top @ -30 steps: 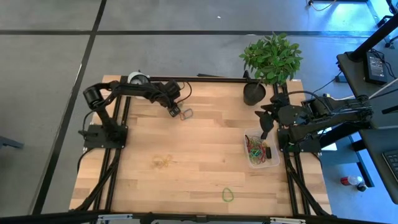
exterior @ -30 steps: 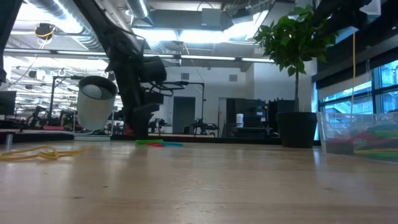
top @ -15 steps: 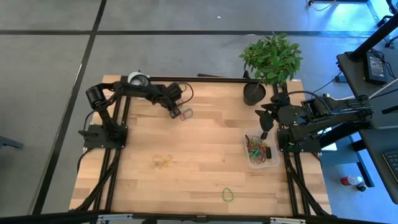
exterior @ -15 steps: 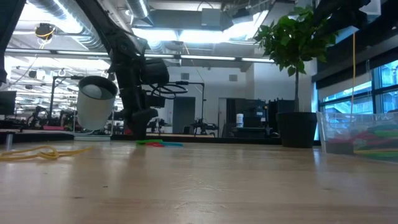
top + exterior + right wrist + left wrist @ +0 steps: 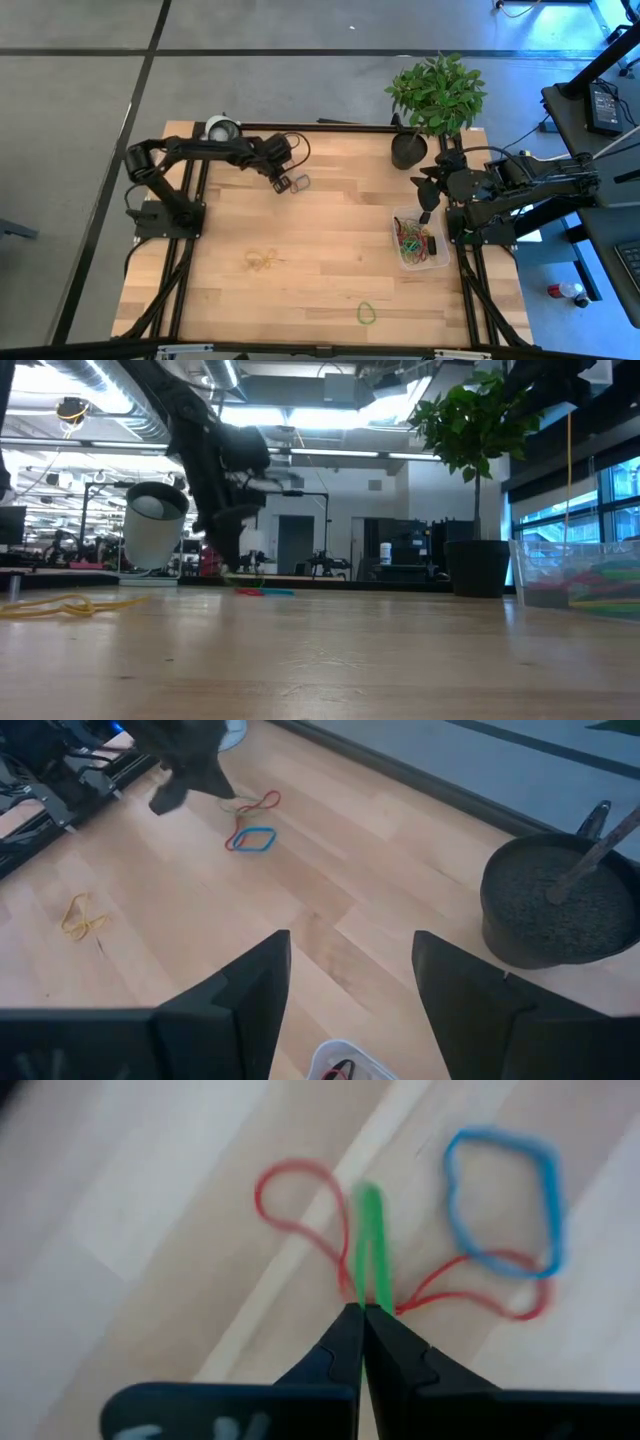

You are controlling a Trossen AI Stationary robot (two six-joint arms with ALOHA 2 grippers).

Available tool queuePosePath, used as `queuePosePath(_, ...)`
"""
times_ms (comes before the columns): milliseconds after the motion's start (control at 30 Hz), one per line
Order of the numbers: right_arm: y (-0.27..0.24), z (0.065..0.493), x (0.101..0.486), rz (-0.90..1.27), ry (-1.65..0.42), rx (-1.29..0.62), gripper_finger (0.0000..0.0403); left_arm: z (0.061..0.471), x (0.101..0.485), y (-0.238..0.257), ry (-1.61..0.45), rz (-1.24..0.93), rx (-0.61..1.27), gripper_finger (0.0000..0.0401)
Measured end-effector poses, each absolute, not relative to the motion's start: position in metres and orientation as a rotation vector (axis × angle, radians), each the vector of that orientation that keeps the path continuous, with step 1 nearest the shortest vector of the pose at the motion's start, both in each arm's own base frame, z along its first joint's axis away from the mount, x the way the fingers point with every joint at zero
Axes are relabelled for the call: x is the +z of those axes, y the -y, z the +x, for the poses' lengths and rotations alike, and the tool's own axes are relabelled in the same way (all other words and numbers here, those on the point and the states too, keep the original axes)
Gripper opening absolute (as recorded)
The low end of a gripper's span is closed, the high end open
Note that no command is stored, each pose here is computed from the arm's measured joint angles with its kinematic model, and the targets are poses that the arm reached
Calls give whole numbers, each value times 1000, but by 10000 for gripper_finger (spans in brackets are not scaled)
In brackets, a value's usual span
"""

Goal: Pick and place rubber bands into bin
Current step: Put the green rubber band into the transparent bin

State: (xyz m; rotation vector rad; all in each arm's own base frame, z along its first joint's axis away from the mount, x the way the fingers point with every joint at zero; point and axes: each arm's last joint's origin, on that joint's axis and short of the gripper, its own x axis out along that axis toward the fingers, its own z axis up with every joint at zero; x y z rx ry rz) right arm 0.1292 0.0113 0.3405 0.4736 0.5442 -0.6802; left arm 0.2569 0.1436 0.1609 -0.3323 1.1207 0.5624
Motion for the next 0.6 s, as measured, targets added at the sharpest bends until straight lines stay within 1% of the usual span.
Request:
queuePosePath(133, -11, 128, 340, 467, -553, -684, 213, 257, 186, -135, -1032, -282, 577, 2)
queuePosePath(300, -11, 128, 340, 463, -556, -685, 213, 265, 231, -117, -928, -191, 597, 2)
queuePosePath(467, -10, 123, 342, 414, -560, -657, 213, 288, 270, -84, -811, -136, 566, 2)
queuePosePath(600, -9, 115, 345, 377, -559, -609, 213, 313, 287, -51, -725, -140, 559, 2)
